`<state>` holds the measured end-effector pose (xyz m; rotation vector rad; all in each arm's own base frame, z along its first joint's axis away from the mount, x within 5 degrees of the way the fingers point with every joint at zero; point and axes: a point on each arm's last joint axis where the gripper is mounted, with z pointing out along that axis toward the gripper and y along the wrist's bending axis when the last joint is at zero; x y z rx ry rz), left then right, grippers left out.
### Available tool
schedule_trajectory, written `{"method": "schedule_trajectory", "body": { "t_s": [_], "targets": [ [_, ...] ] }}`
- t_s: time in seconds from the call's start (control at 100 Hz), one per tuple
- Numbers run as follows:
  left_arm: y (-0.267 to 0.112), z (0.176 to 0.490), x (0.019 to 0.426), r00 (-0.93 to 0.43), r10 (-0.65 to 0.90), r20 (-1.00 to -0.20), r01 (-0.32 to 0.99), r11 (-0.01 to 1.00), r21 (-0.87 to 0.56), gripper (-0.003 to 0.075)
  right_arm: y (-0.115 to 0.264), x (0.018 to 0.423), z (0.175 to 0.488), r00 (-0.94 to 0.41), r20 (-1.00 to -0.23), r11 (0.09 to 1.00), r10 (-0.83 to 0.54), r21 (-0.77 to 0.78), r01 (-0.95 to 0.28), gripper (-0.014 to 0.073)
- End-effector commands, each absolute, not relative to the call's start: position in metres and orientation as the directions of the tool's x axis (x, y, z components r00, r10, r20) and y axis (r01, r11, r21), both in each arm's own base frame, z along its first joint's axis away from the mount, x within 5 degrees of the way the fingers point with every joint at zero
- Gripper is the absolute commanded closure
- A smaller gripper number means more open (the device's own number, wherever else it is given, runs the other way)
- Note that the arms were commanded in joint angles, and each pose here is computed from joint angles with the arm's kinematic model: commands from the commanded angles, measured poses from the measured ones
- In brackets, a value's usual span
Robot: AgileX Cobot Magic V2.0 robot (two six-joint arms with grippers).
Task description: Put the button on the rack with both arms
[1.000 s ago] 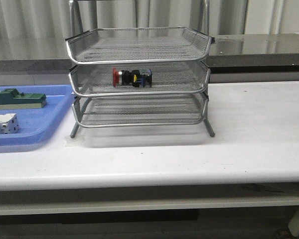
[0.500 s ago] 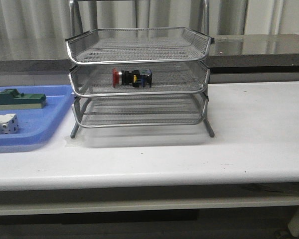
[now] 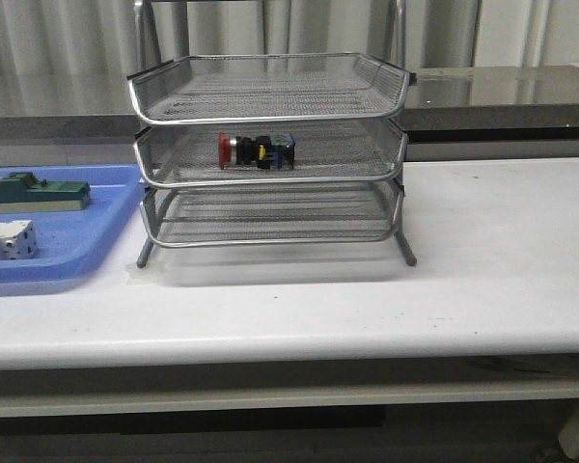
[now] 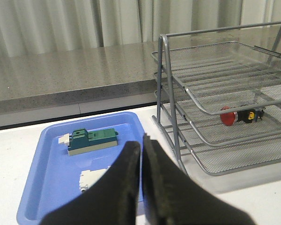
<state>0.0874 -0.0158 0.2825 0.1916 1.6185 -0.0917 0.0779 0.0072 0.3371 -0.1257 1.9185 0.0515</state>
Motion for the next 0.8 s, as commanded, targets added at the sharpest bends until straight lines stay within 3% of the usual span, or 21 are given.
{"method": "schedule_trajectory", "body": {
  "t_s": [0.0,0.55,0.79],
  "targets": [
    [-0.013,0.298,0.088,0.038,0.031,-0.999,0.142,0.989,0.037,0.0716,0.007,0.079,0.351,-0.248,-0.966,0.993,-0.068,-0.041,-0.112,0.0662],
    [-0.013,0.298,0.088,0.038,0.031,-0.999,0.142,0.989,0.037,0.0716,0.006,0.072,0.351,-0.207,-0.976,0.993,-0.063,-0.040,-0.114,0.0662],
    [-0.013,0.298,0.088,0.038,0.031,-0.999,0.142,0.989,0.037,0.0716,0.003,0.057,0.317,-0.140,-0.989,0.994,-0.039,-0.024,-0.105,0.0662]
  ]
}}
